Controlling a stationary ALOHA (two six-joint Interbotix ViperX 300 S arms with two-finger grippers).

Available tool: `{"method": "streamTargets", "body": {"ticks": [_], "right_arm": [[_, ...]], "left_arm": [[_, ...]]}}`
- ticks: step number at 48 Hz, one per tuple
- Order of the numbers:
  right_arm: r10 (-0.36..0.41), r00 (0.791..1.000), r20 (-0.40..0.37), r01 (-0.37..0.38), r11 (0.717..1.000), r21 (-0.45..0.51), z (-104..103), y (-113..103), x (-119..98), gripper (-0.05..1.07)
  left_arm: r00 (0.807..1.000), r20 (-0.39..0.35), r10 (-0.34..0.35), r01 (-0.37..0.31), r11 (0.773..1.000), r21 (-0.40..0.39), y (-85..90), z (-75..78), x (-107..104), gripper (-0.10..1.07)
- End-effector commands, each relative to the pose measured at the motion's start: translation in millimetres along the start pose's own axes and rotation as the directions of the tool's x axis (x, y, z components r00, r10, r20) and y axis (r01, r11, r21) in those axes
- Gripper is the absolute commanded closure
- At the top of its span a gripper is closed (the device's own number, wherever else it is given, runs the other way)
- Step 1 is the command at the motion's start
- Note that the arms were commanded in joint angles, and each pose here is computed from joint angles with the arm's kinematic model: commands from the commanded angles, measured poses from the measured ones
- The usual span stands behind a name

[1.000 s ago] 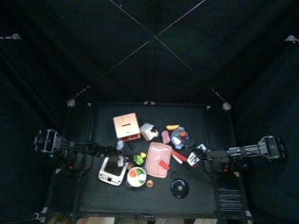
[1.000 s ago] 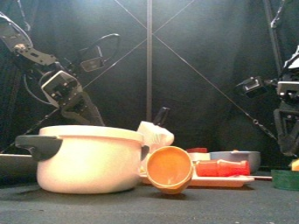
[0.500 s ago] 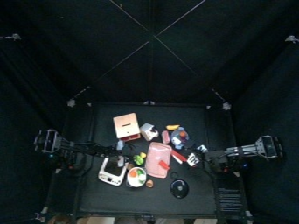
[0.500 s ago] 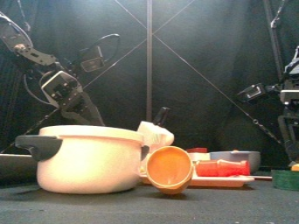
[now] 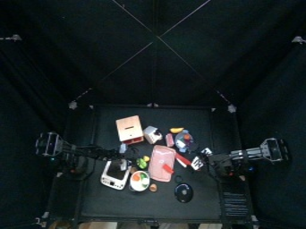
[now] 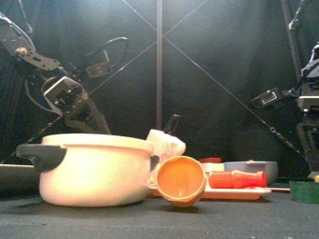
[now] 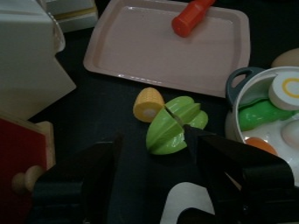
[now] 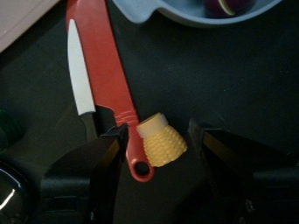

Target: Grab corn bottom

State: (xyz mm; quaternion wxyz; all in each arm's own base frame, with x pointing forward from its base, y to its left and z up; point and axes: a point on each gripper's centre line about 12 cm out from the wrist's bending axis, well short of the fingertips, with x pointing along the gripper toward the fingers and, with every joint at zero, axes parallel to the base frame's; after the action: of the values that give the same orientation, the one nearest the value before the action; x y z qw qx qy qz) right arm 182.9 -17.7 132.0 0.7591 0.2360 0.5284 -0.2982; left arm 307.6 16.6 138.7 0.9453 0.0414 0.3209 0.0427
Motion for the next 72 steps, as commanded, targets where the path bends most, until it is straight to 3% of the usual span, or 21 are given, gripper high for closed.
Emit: {"method": "streamTargets", "body": {"ticks": [1,25,37,48,72], "right_arm": [[0.034,0.999,0.018,-0.034,0.999,-0.020,2.6,9.3,-7.0,0.12],[-0.016,0.999,-0.029,0.015,1.000,-0.027,-8.4,3.2,-7.4,0.13],[0.021,0.998,-0.067,-0.019,0.999,0.025,-16.0,5.1,-3.8,0.13],[0.079,0.996,-0.030,-0.078,0.996,0.029,-15.1,7.5,2.3,0.13],[0.053,0.998,0.032,-0.052,0.998,-0.030,-1.1,6.6,0.8,0.14]], "left_arm": [[1.000,0.014,0.003,-0.003,1.000,-0.001,0.2,4.2,0.8,0.06],[1.000,0.005,0.003,-0.003,1.000,0.000,-0.1,2.1,3.3,0.06],[1.000,0.003,0.003,-0.003,1.000,0.000,-0.2,1.5,3.2,0.06],[1.000,0.003,0.003,-0.003,1.000,0.000,-0.2,1.5,3.2,0.06],[1.000,-0.001,0.004,-0.004,1.000,-0.001,0.2,0.0,3.0,0.06]]}}
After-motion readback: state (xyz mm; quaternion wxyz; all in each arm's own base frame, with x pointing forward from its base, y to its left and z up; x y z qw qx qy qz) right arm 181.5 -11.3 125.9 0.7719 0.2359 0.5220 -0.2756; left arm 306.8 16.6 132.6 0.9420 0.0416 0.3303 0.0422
